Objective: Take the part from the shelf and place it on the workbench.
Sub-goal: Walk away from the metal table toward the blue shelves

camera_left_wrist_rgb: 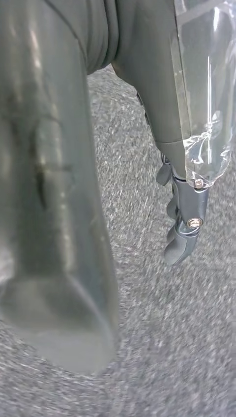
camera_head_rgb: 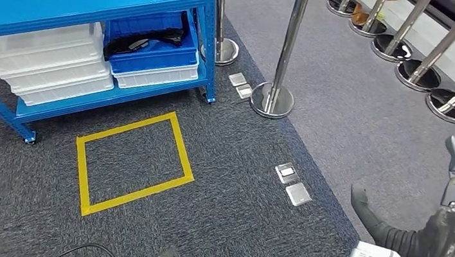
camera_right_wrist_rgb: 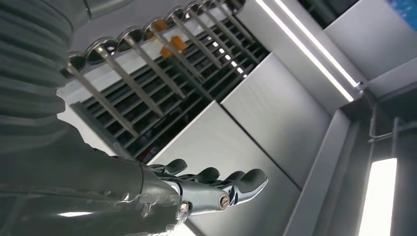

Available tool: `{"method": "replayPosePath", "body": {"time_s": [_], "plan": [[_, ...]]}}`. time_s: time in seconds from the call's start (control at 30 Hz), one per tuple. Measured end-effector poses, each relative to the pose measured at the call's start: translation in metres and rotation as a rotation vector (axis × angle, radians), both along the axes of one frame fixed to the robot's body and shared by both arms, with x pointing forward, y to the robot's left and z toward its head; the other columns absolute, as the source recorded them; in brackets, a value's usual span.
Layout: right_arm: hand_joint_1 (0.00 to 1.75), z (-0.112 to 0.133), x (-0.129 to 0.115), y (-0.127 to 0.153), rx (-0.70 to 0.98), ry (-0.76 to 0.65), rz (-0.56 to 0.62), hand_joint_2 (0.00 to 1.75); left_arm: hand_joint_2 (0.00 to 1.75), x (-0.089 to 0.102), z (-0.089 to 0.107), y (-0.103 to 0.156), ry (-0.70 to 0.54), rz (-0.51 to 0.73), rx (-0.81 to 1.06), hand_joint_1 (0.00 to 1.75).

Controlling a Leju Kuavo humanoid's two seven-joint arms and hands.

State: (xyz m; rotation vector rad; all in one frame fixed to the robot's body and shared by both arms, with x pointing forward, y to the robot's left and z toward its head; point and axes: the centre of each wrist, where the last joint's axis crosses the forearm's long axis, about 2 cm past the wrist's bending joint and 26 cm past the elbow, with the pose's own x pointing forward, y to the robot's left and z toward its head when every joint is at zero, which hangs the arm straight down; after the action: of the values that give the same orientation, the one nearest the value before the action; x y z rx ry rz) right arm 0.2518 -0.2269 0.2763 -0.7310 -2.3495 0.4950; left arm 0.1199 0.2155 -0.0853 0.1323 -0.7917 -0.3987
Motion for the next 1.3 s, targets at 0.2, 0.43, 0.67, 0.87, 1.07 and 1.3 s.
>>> {"method": "replayPosePath", "body": {"time_s": [0.2, 0.43, 0.67, 0.87, 1.07, 1.3], "plan": [[0.00, 0.0007, 0.0003, 0.0000, 0.001, -0.005, 0.005, 1.75, 0.00, -0.0011, -0.0003, 0.0001, 0.003, 0.001, 0.000, 0.00], [0.00, 0.0015, 0.0007, 0.0003, 0.002, -0.007, 0.008, 1.75, 0.00, -0.0004, -0.0002, 0.0006, 0.000, -0.002, 0.001, 0.00], [0.00, 0.0017, 0.0009, 0.0001, 0.002, -0.008, 0.007, 1.75, 0.00, 0.0004, 0.0000, 0.0005, -0.001, -0.007, -0.001, 0.00], [0.00, 0.0021, 0.0010, -0.0020, 0.004, -0.009, 0.000, 1.75, 0.00, 0.0043, 0.0011, -0.0001, -0.006, -0.012, -0.004, 0.00], [0.00, 0.0006, 0.0004, -0.0034, 0.002, -0.002, -0.011, 1.75, 0.00, 0.0053, 0.0016, -0.0013, -0.006, -0.021, -0.007, 0.00], [0.00, 0.0005, -0.0006, -0.0038, 0.000, -0.001, -0.016, 0.87, 0.00, 0.0044, 0.0014, -0.0016, -0.002, -0.025, -0.008, 0.00]]}}
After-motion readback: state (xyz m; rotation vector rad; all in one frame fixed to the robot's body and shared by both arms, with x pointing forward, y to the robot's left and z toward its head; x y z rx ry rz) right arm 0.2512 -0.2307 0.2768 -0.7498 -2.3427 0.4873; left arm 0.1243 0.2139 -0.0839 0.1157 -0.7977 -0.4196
